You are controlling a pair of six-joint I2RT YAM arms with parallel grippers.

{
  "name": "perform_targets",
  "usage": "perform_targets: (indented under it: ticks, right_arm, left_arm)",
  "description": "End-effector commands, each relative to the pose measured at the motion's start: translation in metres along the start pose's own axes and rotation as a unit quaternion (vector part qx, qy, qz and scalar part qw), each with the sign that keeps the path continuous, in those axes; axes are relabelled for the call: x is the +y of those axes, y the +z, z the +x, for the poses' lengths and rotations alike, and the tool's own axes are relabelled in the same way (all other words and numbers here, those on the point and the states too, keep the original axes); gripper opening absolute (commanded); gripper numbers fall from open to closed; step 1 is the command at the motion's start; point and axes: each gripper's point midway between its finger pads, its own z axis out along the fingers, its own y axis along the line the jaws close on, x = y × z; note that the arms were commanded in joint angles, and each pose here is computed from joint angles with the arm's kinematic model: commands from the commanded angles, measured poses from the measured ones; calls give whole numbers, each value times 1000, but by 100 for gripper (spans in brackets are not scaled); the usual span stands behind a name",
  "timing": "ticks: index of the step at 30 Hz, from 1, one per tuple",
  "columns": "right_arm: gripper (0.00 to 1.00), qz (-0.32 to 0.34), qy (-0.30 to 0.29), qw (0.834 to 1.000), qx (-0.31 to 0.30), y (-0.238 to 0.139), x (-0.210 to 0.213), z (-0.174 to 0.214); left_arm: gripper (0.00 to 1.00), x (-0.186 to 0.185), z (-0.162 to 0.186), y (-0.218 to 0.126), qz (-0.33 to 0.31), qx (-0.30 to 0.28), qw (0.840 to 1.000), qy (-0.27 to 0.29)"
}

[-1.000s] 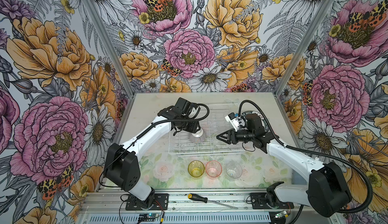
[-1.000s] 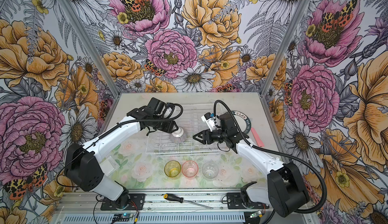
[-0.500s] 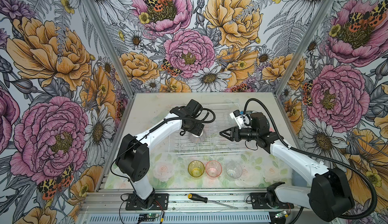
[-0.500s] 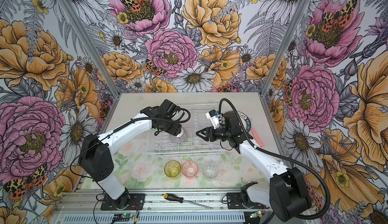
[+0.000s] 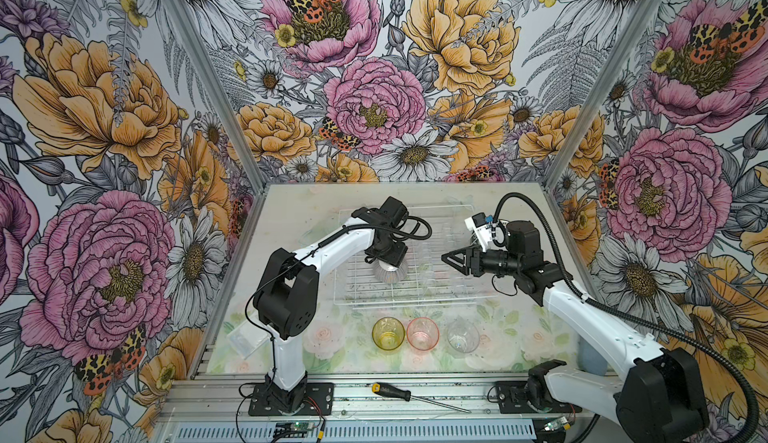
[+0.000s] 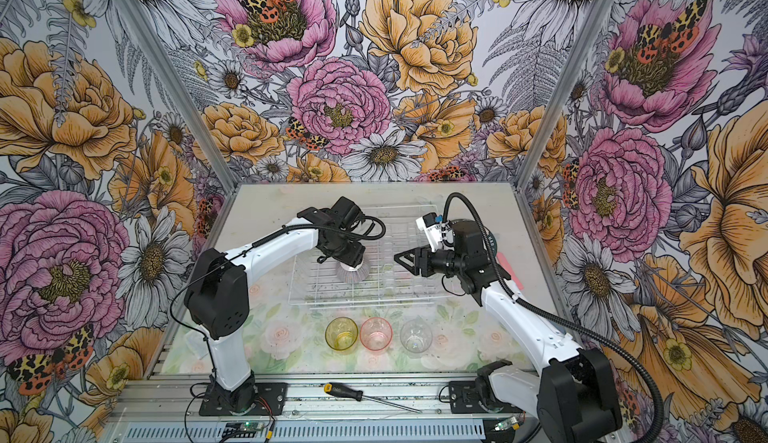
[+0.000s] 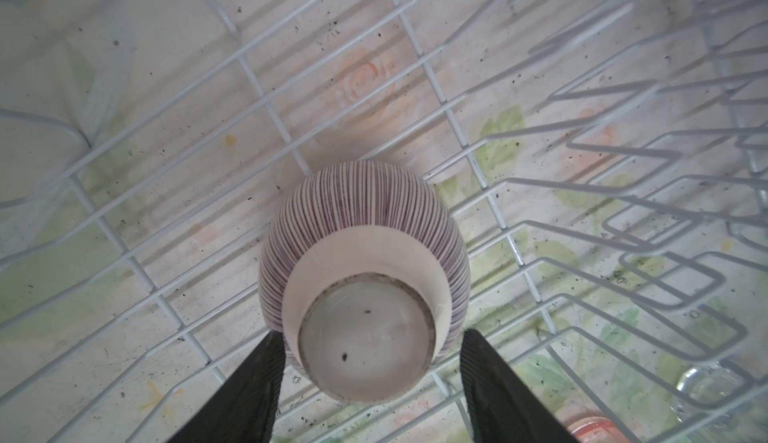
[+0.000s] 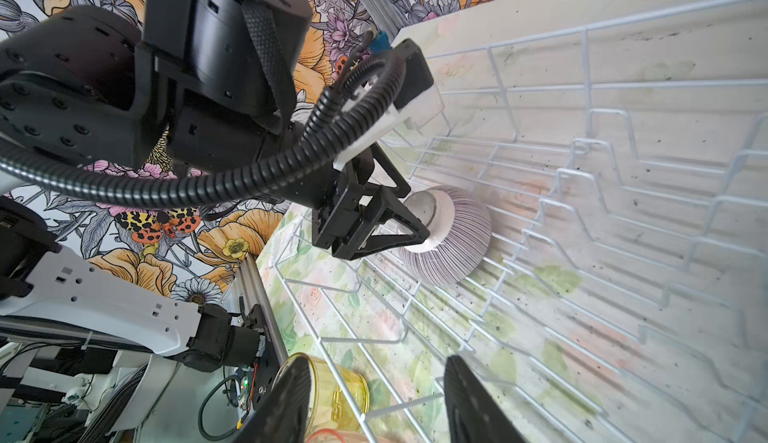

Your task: Unload the mixed dishes from the dish rack

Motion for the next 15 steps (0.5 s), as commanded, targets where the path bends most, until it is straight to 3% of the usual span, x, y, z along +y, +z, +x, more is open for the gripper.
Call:
perform_targets:
  ticks: [1, 15]
  right_arm:
    - [54, 1, -7, 1000, -11, -5, 3, -6]
    - [54, 4, -1, 1000, -13, -7, -2, -5]
  left_arm:
    - [69, 2, -3, -5, -5, 0, 1000, 2]
    - [66, 3, -1, 6, -10, 13, 1000, 6]
